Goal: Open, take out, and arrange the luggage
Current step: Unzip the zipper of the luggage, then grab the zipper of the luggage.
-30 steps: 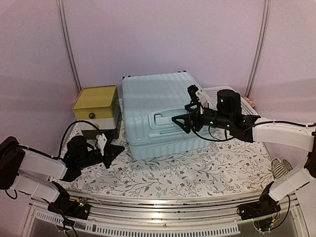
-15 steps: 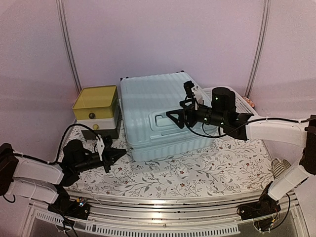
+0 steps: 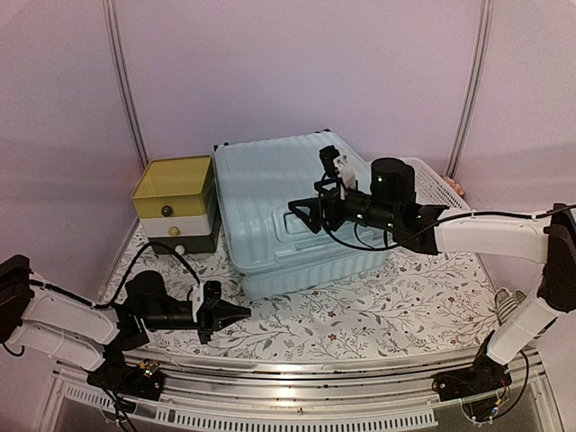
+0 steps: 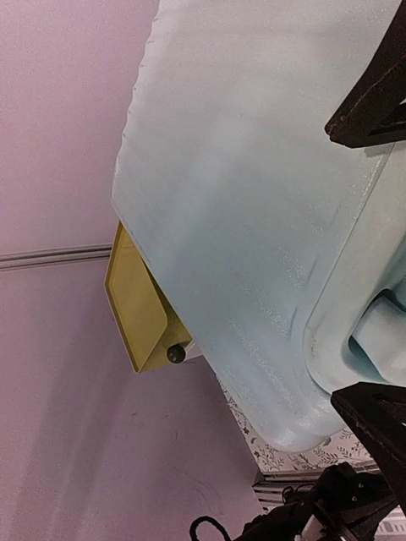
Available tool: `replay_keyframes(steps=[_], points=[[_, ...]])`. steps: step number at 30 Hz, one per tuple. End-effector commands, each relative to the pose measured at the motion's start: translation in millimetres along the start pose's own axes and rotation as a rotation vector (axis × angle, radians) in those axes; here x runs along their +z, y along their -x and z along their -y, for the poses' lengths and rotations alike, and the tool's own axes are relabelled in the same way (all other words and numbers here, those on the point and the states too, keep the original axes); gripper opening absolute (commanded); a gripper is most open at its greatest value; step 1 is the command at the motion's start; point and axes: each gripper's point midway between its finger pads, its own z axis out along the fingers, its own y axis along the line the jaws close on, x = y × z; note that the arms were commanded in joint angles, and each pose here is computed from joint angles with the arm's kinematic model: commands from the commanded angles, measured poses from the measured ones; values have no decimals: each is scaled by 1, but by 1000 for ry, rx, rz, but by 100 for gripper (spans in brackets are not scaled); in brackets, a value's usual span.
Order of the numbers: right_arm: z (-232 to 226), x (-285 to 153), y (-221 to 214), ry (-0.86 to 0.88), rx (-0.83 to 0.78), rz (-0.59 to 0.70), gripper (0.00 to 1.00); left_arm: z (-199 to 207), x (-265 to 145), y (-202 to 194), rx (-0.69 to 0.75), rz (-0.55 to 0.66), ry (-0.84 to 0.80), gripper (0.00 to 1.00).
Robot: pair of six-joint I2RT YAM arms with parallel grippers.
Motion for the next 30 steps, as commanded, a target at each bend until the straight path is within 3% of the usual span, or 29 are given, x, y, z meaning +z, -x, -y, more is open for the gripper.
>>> replay_keyframes(steps=[1, 9, 11, 18, 19, 20, 26, 30], points=[[-4, 12, -76, -4, 67, -227, 99, 10, 11, 5, -21, 8, -17, 0], [-2, -6, -59, -45, 26, -191, 99, -19, 4, -7, -101, -32, 193, 3], [-1, -14, -55, -57, 9, -182, 99, -29, -1, -10, -125, -48, 257, 15], [2, -39, -47, -102, 0, -155, 99, -53, -22, -23, -250, -91, 442, 73], [4, -42, -47, -116, 2, -153, 99, -58, -25, -25, -271, -94, 474, 90], [7, -45, -48, -132, 10, -156, 99, -63, -29, -27, -304, -98, 514, 97], [34, -71, -55, -323, 108, -170, 99, -94, -61, -22, -515, -58, 768, 98], [47, -95, -53, -413, 133, -101, 99, -90, -72, -15, -520, 10, 751, 98]])
